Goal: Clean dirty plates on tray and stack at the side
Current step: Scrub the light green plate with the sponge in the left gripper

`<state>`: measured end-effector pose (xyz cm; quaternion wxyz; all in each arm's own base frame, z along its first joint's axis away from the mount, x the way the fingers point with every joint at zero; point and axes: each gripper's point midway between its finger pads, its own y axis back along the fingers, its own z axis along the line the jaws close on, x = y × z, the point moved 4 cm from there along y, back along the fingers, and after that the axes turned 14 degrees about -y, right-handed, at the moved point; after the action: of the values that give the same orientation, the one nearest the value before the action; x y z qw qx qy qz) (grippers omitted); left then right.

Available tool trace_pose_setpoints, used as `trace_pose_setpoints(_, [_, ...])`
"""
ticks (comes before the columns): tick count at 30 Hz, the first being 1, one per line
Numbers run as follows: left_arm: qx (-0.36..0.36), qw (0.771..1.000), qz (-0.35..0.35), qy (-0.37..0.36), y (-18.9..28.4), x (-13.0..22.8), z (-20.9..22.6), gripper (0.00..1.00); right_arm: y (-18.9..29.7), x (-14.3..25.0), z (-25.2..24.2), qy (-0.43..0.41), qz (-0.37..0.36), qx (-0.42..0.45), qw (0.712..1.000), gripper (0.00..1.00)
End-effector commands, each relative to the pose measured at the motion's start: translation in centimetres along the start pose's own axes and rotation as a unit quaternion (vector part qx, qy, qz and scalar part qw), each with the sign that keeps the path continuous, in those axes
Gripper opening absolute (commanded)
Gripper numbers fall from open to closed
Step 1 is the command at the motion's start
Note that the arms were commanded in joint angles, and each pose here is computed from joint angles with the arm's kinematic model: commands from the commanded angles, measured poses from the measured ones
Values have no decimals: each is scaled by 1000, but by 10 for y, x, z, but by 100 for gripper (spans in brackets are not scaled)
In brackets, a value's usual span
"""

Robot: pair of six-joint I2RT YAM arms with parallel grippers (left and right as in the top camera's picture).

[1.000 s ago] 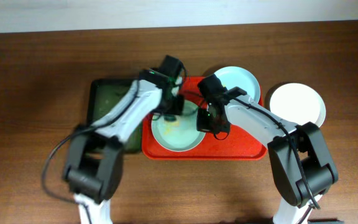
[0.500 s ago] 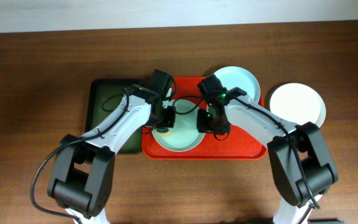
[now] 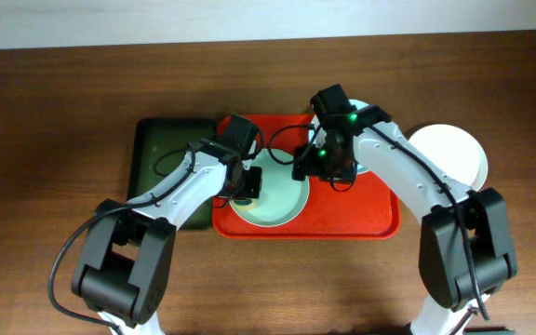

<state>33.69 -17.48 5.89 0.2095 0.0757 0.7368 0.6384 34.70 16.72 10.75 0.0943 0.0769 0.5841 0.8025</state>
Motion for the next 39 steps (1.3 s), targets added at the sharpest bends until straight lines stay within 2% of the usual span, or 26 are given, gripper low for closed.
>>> trace_pose_setpoints(1, [-4, 1000, -2, 3, -3, 0, 0, 2, -5, 2, -10, 20, 10, -2, 1000, 79])
trace_pose_setpoints(2, [-3, 1000, -6, 2, -3, -2, 0, 3, -13, 2, -14, 18, 15, 2, 1000, 74])
trace_pose_setpoints(4, [-3, 1000, -8, 2, -3, -3, 0, 4, -25, 2, -17, 19, 13, 1, 1000, 56])
trace_pose_setpoints(5, [-3, 1000, -9, 2, -3, -3, 0, 4, -32, 2, -17, 19, 9, -4, 1000, 41])
trace_pose_setpoints(6, [-3, 1000, -9, 2, -3, -3, 0, 4, -36, 4, -15, 23, 7, -6, 1000, 32])
trace_pose_setpoints(13, [-12, 1000, -10, 2, -3, -3, 2, 3, -55, 10, -19, 34, -2, -12, 999, 31])
trace_pose_setpoints(16, [-12, 1000, -10, 2, -3, -3, 2, 3, -58, 11, -22, 33, -2, -12, 999, 7])
trace_pose_setpoints(17, [-15, 1000, -10, 2, -3, -3, 3, 4, -58, 11, -21, 32, -2, -12, 999, 4])
trace_pose_setpoints(21, [-39, 999, -22, 2, -2, -8, 9, 3, -58, 11, -22, 20, -2, -12, 1000, 4])
trace_pose_setpoints(24, [-85, 996, -39, 2, 16, -26, 19, 2, -59, 11, -21, 20, -4, -13, 1000, 4])
trace_pose_setpoints(26, [-89, 995, -48, 3, 21, -32, 19, 0, -61, 11, -23, 20, -4, -13, 1000, 4])
trace_pose_setpoints(31, [-85, 996, -6, -11, -8, -21, 10, 0, -61, 11, -23, 21, -5, -14, 1000, 4])
trace_pose_setpoints(36, [-15, 997, 65, -44, -60, 5, -32, 0, -62, 11, -23, 21, -5, -13, 1000, 4])
trace_pose_setpoints(39, [47, 995, 78, -48, -64, 10, -54, 0, -62, 12, -23, 21, -4, -13, 1000, 4])
